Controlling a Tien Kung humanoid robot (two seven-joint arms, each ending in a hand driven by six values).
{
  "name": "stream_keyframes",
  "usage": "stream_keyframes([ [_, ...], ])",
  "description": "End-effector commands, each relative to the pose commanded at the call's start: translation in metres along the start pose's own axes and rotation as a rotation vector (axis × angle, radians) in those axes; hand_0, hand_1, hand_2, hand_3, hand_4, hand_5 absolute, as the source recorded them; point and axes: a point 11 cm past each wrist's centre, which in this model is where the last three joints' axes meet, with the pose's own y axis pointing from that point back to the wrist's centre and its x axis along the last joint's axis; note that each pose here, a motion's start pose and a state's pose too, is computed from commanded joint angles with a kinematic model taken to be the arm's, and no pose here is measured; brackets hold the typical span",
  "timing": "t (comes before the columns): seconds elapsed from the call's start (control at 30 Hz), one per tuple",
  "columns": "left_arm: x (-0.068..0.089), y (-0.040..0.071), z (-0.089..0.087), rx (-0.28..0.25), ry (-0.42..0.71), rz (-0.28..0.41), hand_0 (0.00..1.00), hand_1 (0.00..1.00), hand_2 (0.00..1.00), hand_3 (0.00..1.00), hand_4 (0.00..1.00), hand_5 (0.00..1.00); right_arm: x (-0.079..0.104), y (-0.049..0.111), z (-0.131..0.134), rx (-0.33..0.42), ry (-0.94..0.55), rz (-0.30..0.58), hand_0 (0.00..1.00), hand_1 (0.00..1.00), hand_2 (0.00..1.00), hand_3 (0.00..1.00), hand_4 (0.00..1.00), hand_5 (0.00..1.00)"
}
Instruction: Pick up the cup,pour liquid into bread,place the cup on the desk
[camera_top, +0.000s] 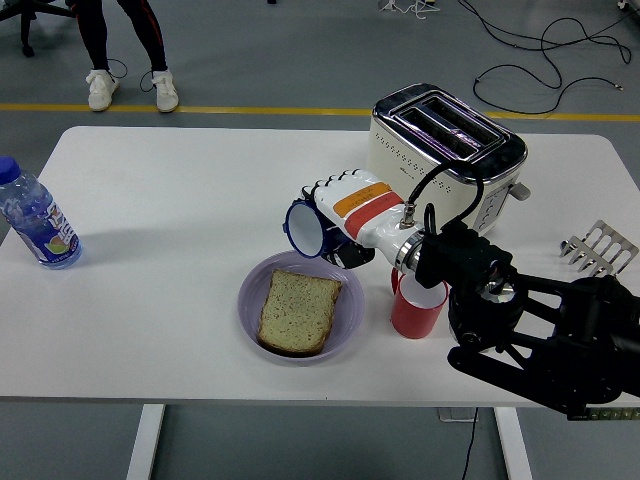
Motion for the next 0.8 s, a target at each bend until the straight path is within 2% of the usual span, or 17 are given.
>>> stream_keyframes([
  [0.23, 0.000, 0.000, -0.003, 0.006, 0.004, 0.000, 0.663, 0.704, 0.726, 0.632, 0.389, 0.927, 0.004, -0.016, -0.016, 0.021, 0.073, 0.007, 0.348, 0.356, 0.506, 0.540, 0.661, 0.004],
  [0.47, 0.001, 0.000, -0.004, 0.007, 0.005, 0.003, 0.663, 0.705, 0.727, 0.632, 0.390, 0.927, 0.008, -0.025, -0.035, 0.096, 0.198, 0.061, 0.363, 0.371, 0.510, 0.543, 0.640, 0.012],
  [0.63, 0.001, 0.000, -0.004, 0.009, 0.008, 0.002, 0.664, 0.705, 0.728, 0.633, 0.391, 0.929, 0.002, -0.028, -0.036, 0.129, 0.285, 0.078, 0.365, 0.380, 0.514, 0.545, 0.630, 0.018],
  [0.8, 0.001, 0.000, -0.007, 0.014, 0.004, 0.004, 0.664, 0.706, 0.728, 0.634, 0.391, 0.930, -0.007, -0.029, -0.025, 0.116, 0.336, 0.049, 0.372, 0.391, 0.519, 0.548, 0.619, 0.019],
])
